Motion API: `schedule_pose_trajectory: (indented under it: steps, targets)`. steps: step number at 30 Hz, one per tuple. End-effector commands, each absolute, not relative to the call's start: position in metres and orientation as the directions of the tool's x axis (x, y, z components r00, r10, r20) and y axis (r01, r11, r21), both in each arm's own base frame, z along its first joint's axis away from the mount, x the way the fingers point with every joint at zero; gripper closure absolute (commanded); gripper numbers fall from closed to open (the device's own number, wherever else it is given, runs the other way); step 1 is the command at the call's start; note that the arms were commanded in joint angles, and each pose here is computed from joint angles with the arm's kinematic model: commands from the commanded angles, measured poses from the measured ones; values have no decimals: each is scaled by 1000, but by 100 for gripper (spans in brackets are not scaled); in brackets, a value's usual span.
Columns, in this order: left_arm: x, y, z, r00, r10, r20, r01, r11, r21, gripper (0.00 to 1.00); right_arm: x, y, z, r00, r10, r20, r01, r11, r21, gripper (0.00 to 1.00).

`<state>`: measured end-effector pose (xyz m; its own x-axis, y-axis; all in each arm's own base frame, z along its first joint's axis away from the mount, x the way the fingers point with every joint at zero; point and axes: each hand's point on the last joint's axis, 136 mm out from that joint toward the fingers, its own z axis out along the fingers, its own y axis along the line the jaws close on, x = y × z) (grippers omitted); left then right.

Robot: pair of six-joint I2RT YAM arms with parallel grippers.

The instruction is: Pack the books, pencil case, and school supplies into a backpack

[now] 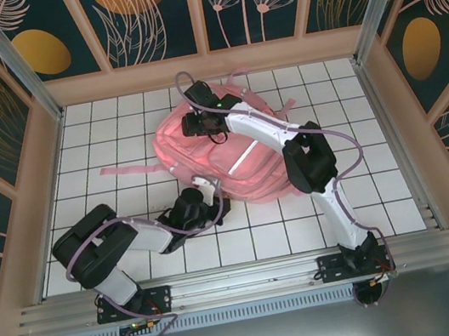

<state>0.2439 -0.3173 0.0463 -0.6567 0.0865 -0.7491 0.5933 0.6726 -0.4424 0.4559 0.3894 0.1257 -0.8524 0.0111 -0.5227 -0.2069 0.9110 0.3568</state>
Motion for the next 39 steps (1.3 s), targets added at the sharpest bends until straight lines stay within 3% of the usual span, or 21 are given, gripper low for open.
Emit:
schedule_pose_trajectory:
  steps: [1,5,15,20,24,32,39]
  targets:
    - [229,-364,63,-647,142,-750,681,551,-483,99,452,391,67,-911,24,-412,-148,913,380,44]
    - [211,-386,49,-641,223,-734,719,510,-473,100,454,388,72,-913,25,-408,-150,908,391,42]
    - [205,-341,37,-603,272,-750,715,601,-358,100,476,330,174,-789,-7,-615,-254,914,316,15]
    - [203,-319,45,-582,282,-763,709,634,-308,100,504,303,181,-765,-41,-643,-239,945,223,11]
    - [213,-284,60,-607,191,-771,651,676,-345,100,507,306,191,-755,-106,-647,-289,940,183,9]
    - [233,-217,70,-652,-68,-755,407,809,-424,100,436,299,192,-827,-24,-562,-273,891,364,20]
    - [241,-171,71,-651,-255,-715,217,840,-498,100,339,291,173,-905,-21,-426,-248,838,485,19]
